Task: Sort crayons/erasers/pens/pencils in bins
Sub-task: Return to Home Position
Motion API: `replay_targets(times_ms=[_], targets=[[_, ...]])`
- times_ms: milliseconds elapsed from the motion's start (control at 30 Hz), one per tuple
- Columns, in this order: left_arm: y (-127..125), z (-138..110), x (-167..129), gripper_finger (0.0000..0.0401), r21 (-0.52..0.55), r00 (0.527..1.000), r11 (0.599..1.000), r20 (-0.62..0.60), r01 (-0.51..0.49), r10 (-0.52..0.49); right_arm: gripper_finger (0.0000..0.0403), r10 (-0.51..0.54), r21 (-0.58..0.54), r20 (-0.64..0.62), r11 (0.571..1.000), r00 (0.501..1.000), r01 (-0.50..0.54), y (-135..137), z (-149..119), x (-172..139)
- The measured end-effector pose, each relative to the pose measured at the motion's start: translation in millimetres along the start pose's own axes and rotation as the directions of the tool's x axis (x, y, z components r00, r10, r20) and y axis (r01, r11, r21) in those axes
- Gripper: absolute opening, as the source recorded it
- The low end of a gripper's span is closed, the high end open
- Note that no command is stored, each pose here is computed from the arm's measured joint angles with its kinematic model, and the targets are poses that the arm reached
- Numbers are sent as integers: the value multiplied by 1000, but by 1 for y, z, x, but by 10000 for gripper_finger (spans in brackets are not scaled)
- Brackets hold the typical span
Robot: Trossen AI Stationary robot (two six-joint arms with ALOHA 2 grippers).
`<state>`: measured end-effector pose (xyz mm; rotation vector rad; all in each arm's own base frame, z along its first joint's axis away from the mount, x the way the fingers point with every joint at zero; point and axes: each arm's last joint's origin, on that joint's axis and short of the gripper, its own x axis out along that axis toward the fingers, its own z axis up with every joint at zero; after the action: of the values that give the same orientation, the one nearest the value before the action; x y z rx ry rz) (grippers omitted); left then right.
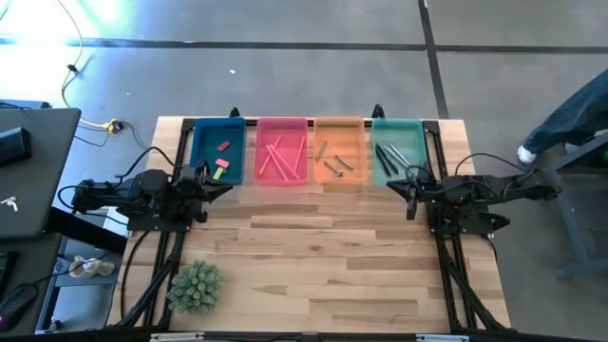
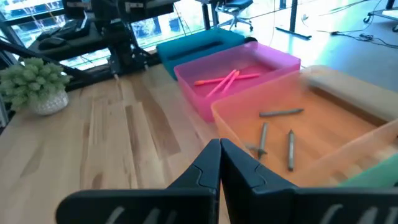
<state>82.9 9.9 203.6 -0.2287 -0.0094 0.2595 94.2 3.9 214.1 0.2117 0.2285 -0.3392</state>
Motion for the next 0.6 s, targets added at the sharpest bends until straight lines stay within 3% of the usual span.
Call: replay_targets(times_ms=[600], targets=[[0, 0, 0, 3, -1, 1000, 1000, 1, 0, 0, 0, 37, 67, 75, 997, 996, -42, -9, -44, 8]])
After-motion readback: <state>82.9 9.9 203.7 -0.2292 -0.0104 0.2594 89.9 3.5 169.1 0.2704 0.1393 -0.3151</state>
